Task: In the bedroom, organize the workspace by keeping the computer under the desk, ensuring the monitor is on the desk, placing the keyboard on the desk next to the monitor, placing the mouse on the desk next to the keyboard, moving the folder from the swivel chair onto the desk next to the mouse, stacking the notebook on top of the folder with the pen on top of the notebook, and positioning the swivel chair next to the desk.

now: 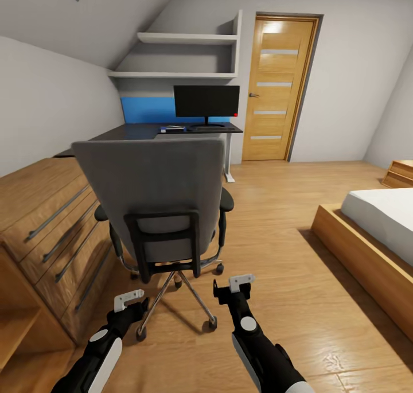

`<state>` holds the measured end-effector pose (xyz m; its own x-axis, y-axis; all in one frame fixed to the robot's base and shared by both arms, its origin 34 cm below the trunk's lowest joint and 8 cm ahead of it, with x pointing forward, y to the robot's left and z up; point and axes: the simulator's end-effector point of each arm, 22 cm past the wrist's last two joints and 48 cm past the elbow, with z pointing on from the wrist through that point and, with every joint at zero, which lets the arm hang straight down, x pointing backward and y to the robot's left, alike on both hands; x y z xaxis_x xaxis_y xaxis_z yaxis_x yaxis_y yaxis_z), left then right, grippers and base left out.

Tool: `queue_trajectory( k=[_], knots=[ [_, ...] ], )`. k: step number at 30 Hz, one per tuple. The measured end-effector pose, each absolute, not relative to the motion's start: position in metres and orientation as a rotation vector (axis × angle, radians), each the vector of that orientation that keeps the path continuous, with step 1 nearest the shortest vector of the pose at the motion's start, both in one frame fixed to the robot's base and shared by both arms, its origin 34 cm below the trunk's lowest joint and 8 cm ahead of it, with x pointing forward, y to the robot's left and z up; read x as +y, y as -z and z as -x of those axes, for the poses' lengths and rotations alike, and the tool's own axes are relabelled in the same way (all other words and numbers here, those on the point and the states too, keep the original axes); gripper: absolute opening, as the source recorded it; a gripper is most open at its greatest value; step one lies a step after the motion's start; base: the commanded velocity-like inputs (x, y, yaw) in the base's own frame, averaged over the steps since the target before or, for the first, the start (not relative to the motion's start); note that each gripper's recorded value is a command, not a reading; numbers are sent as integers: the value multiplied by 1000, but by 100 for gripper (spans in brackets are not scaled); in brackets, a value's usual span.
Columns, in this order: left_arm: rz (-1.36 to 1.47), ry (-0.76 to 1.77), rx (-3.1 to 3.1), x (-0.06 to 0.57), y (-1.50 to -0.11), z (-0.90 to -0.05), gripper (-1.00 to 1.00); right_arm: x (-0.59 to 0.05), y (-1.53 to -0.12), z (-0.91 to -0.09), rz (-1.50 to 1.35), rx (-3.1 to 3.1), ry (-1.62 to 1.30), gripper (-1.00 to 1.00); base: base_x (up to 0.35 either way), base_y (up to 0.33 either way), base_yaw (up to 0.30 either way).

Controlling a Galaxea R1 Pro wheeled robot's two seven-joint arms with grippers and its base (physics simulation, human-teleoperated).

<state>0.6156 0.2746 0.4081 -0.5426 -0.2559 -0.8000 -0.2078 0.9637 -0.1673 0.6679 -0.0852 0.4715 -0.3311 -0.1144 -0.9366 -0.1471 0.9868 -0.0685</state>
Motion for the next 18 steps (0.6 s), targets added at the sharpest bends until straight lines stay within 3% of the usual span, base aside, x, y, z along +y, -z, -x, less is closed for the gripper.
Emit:
queue_trajectory(
  k=[6, 18],
  knots=[
    [325, 64, 2161, 275, -408, -616, 100, -84, -473, -668, 186, 1895, -38, 100, 0, 102, 0],
    [327, 67, 2125, 274, -414, -620, 100, -85, -474, -669, 182, 1888, -33, 100, 0, 12, 0]
  ],
)
